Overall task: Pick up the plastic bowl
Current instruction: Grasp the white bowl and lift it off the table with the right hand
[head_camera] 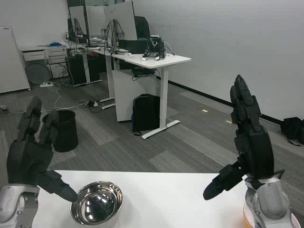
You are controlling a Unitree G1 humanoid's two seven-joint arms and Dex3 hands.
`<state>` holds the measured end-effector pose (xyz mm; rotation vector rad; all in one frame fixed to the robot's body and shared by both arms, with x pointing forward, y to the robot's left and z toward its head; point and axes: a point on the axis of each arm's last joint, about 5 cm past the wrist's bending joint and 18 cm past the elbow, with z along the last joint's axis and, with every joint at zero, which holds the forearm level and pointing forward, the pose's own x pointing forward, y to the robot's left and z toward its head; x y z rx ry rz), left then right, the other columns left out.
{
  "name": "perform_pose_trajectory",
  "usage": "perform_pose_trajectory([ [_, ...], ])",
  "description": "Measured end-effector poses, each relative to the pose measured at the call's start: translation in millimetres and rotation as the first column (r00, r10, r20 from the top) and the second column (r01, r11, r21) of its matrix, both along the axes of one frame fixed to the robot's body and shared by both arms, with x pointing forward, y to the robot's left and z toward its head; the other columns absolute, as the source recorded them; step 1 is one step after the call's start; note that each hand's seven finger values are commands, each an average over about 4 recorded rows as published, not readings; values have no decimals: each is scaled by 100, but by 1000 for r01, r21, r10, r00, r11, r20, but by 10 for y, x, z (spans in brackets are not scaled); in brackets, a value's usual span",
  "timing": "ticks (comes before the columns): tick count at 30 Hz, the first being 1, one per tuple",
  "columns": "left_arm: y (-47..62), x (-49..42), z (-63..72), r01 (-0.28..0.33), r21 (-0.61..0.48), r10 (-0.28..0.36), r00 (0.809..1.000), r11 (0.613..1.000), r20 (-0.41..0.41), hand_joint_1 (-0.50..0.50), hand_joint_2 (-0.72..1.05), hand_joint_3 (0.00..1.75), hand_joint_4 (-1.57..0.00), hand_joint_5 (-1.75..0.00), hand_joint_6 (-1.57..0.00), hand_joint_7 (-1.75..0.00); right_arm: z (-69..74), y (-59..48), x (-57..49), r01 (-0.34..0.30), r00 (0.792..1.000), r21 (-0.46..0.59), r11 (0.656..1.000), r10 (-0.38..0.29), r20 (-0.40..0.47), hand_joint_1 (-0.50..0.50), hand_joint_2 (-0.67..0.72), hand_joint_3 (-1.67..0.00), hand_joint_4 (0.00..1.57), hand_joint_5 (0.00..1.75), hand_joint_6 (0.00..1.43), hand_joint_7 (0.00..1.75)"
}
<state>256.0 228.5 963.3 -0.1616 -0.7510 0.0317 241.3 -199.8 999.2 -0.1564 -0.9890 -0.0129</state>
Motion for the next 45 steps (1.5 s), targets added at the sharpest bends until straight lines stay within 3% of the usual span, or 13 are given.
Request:
perform_pose_trajectory([
  [2, -45, 13, -18, -30, -43, 31, 999, 999, 10, -39, -55, 0, -34, 0, -39, 0, -31, 29, 39, -42, 999, 47, 998, 42, 4, -46, 66, 0, 0, 0, 0, 0],
  [4, -172, 45, -55, -82, -150, 87, 996, 985, 25, -39, -55, 0, -34, 0, -39, 0, -104, 93, 117, -113, 994, 144, 983, 114, 2, -45, 66, 0, 0, 0, 0, 0],
  [7, -307, 75, -91, -114, -243, 124, 992, 963, 25, -39, -55, 0, -34, 0, -39, 0, -178, 146, 171, -150, 988, 217, 965, 156, -11, -46, 66, 0, 0, 0, 0, 0],
  [11, -305, 74, -91, -119, -243, 129, 991, 963, 28, -39, -46, 0, -34, 0, -39, 0, -174, 137, 171, -150, 988, 218, 964, 155, -5, -46, 66, 0, 0, 0, 0, 0],
  [21, -305, 74, -90, -119, -243, 129, 991, 963, 29, -39, -55, 0, -34, 0, -39, 0, -176, 142, 170, -155, 987, 225, 962, 160, -3, -46, 66, 0, 0, 0, 0, 0],
  [34, -302, 74, -89, -120, -244, 131, 991, 962, 30, -39, -50, 0, -34, 0, -39, 0, -152, 155, 160, -166, 986, 224, 960, 167, 12, -46, 60, 0, 0, 0, 0, 0],
  [40, -296, 72, -85, -123, -247, 136, 990, 961, 34, -39, -55, 0, -34, 0, -39, 0, 76, 254, 38, -226, 972, 149, 963, 213, 97, -46, 55, 0, 0, 0, 0, 0],
  [45, -292, 74, -81, -125, -249, 138, 990, 960, 37, -39, -50, 0, -34, 0, -39, 0, 208, 153, -110, -166, 981, 125, 978, 150, 127, -46, 53, 0, 0, 0, 0, 0],
])
